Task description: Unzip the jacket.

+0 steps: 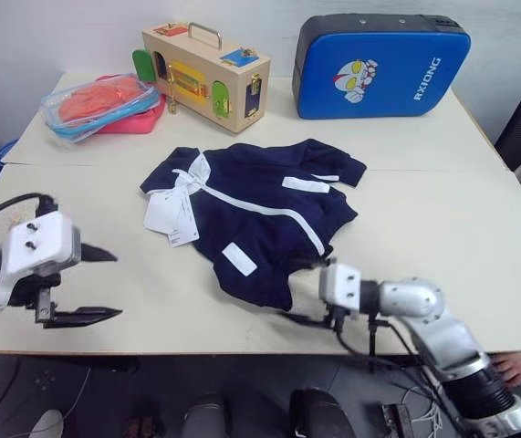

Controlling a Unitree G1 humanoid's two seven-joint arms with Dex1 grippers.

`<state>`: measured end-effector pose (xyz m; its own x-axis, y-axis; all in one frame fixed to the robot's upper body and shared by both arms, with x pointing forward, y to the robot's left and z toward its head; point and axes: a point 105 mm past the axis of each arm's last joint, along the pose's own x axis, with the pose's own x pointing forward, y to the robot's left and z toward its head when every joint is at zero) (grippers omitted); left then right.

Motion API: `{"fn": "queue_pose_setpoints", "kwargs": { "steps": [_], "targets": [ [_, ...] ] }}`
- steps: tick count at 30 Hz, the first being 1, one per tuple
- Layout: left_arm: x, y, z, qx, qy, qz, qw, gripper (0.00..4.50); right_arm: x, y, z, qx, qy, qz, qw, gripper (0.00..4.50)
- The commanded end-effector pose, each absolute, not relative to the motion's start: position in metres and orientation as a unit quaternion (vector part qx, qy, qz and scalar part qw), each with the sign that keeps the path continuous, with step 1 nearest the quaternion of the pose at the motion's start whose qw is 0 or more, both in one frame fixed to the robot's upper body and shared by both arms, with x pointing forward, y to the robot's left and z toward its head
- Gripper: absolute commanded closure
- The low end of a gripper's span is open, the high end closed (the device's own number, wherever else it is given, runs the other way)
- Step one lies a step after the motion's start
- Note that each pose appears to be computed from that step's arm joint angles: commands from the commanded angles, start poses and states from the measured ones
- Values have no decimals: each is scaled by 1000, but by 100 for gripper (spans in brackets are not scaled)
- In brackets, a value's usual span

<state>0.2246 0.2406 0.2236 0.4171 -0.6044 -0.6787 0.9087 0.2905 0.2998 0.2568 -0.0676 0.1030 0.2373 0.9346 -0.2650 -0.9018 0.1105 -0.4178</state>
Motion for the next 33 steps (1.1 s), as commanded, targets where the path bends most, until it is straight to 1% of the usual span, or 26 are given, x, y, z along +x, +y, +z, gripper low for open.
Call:
{"fn": "queue_pose_setpoints", "kwargs": {
  "steps": [1, 5, 8, 11, 12, 13, 14, 16, 23, 24, 29, 33],
  "targets": [
    [227, 241, 228, 347, 223, -505, 759, 1, 252, -58, 104, -251, -56, 628, 735, 0],
    [231, 242, 229, 348, 218, -510, 756, 1, 275, -50, 105, -292, -90, 571, 762, 0],
    [234, 241, 230, 343, 210, -513, 758, 1, 291, -45, 100, -312, -104, 528, 783, 0],
    [237, 239, 229, 339, 204, -514, 761, 0, 296, -43, 99, -323, -116, 513, 787, 54],
    [237, 238, 229, 336, 201, -516, 762, 0, 295, -44, 100, -324, -119, 513, 786, 77],
    [238, 237, 229, 334, 199, -516, 763, 0, 295, -46, 100, -325, -121, 513, 785, 117],
    [238, 237, 229, 331, 196, -517, 765, 0, 294, -48, 101, -326, -122, 513, 785, 142],
    [239, 236, 228, 330, 192, -517, 766, 0, 294, -54, 105, -327, -125, 512, 784, 216],
    [246, 231, 222, 322, 178, -523, 768, 0, 284, -75, 110, -348, -118, 533, 762, 440],
    [246, 230, 222, 321, 176, -526, 768, 0, 282, -78, 112, -352, -118, 537, 757, 446],
    [249, 220, 216, 309, 162, -546, 762, 0, 285, -114, 133, -410, -108, 533, 733, 446],
    [252, 214, 208, 301, 160, -559, 756, 0, 293, -163, 141, -489, -77, 511, 703, 446]
  ]
}}
